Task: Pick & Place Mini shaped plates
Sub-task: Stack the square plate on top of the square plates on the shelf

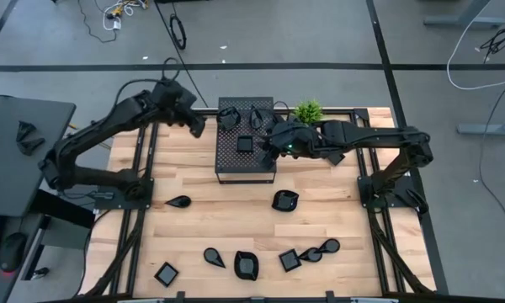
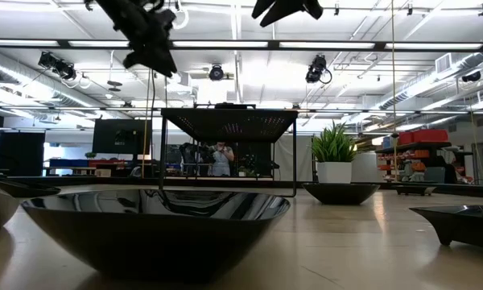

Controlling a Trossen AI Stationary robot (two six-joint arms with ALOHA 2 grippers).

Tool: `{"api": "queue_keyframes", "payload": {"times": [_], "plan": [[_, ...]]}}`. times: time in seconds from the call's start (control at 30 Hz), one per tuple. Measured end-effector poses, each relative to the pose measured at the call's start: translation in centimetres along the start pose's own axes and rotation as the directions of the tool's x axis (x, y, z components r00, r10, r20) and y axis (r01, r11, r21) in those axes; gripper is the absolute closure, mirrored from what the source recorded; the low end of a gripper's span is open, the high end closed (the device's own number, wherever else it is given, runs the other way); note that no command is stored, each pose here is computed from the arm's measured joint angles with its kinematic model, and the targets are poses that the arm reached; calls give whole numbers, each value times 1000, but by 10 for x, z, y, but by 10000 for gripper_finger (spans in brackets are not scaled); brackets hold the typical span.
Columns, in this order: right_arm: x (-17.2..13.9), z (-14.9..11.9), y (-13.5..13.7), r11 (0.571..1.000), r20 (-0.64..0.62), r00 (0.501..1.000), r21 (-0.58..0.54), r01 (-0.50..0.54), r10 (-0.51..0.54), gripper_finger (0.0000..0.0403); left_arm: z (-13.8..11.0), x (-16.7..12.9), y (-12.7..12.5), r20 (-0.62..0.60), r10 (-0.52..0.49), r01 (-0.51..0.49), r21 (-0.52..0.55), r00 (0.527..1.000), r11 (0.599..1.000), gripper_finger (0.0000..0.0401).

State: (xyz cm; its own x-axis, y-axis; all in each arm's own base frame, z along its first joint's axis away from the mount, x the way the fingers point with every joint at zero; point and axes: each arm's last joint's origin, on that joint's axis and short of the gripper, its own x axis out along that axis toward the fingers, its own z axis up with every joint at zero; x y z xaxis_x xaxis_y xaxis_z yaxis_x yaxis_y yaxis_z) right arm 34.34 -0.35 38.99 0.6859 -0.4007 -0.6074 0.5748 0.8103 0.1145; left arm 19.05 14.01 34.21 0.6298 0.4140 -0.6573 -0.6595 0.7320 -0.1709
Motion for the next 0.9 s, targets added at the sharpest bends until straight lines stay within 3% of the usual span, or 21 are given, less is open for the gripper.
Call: {"api": "queue_keyframes", "payload": {"times": [0.33,0.7,0.9], "plan": [[30,-5,16,999,-11,999,11,-40,40,280,-31,-51,-27,-53,11,-8,67,999,998,300],[31,-2,18,997,16,997,3,-75,75,280,-67,-84,-53,-92,84,-79,50,992,996,300],[28,-5,16,998,-22,998,-21,-57,57,280,-86,-82,-79,-126,-23,22,-9,992,1000,300]]}}
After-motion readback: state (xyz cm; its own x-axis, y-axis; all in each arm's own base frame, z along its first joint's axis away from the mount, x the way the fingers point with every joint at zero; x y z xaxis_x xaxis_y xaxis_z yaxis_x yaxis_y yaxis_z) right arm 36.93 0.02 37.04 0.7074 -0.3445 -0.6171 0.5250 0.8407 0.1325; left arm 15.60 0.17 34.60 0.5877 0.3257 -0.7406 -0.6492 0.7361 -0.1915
